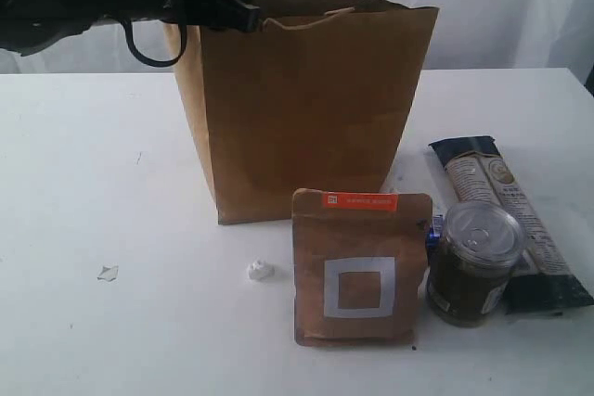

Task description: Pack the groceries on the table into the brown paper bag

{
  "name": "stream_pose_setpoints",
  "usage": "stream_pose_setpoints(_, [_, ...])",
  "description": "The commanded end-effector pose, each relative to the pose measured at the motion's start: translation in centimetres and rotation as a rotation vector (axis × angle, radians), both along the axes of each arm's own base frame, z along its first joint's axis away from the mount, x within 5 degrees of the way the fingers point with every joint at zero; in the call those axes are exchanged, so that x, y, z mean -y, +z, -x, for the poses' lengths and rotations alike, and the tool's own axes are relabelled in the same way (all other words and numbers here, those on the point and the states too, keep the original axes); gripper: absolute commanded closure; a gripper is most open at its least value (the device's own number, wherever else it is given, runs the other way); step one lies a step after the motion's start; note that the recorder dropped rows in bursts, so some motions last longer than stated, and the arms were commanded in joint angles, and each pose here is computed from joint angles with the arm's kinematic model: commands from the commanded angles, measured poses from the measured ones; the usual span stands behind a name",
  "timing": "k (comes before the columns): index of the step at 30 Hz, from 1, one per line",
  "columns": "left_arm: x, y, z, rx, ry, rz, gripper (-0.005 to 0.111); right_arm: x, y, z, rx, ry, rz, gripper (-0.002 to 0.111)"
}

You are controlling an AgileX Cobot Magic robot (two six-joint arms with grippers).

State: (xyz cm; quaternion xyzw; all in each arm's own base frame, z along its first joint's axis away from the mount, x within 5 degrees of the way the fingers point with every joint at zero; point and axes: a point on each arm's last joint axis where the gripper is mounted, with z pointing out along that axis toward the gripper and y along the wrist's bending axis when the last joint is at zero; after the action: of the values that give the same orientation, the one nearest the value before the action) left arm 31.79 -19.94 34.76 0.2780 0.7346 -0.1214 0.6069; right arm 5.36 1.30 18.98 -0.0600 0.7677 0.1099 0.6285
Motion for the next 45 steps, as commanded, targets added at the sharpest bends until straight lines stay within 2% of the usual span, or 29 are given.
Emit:
stream_pose_setpoints(1, [0.0, 0.5, 0.0, 0.024, -0.008, 0.019, 0.041, 0.0, 0.0, 0.0, 0.009, -0.004, -0.006, 0.108])
stream_pose_setpoints(9, [0.1, 0.7, 0.1, 0.028, -0.013, 0.024, 0.041, 0.0, 0.0, 0.0, 0.011, -0.004, -0.007, 0.108])
stream_pose_setpoints(13, [-0.2, 1.7, 1.2, 0.046, -0.022, 0.04, 0.042, 0.0, 0.0, 0.0, 0.011, -0.004, -0.007, 0.108])
stream_pose_setpoints(21, [-3.0, 2.8, 5.5, 0.082, -0.023, 0.044, 0.042, 0.0, 0.0, 0.0, 0.009, -0.004, -0.006, 0.108])
stream_pose_setpoints(27, [-5.3, 2.3, 9.1, 0.09, -0.022, 0.043, 0.042, 0.0, 0.0, 0.0, 0.009, -0.004, -0.006, 0.108])
stream_pose_setpoints(32, [-7.2, 1.0, 12.0, 0.095, -0.028, 0.028, 0.042, 0.0, 0.0, 0.0, 0.011, -0.004, -0.007, 0.108])
stream_pose_setpoints(37, [-8.4, -2.1, 14.1, -0.027, -0.002, 0.111, 0.042, 0.0, 0.0, 0.0, 0.011, -0.004, -0.007, 0.108])
stream_pose_setpoints(42, [-8.7, -4.7, 14.6, -0.166, 0.033, 0.19, 0.042, 0.0, -0.1, 0.0, 0.009, -0.004, -0.006, 0.108])
stream_pose_setpoints(45, [-7.8, -6.6, 14.6, -0.23, 0.003, 0.179, 0.041, 0.0, -0.1, 0.0, 0.009, -0.004, -0.006, 0.108])
